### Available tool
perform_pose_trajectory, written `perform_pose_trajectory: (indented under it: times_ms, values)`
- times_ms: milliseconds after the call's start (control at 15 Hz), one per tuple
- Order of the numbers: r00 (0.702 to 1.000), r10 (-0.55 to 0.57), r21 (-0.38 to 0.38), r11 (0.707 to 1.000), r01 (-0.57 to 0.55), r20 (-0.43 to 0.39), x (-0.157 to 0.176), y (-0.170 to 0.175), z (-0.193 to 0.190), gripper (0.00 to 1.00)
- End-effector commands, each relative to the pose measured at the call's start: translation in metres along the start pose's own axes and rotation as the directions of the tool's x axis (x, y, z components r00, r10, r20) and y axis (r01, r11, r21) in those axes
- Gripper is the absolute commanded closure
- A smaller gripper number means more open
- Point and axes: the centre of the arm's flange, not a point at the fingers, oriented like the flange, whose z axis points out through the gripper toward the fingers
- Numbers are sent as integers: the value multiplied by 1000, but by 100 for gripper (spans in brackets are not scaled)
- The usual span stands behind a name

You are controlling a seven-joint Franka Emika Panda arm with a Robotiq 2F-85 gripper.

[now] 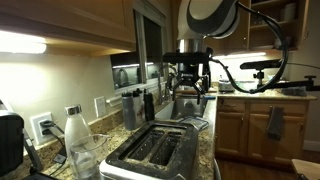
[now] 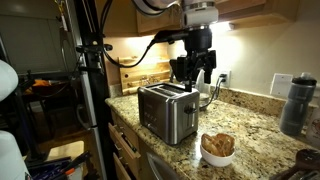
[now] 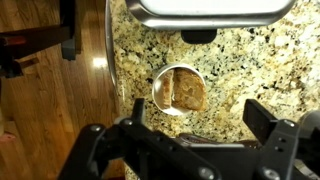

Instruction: Place one slice of bread in each of the two slots on the toaster

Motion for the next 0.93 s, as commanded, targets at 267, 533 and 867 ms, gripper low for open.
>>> perform_pose_trajectory:
  times_ms: [267, 533, 867]
  values:
    - [996, 69, -37, 997, -67, 57, -7, 11, 55, 0]
    - [993, 92, -63, 994, -87, 79, -12, 18, 79, 0]
    - [987, 139, -85, 988, -132, 82, -12, 30, 95, 0]
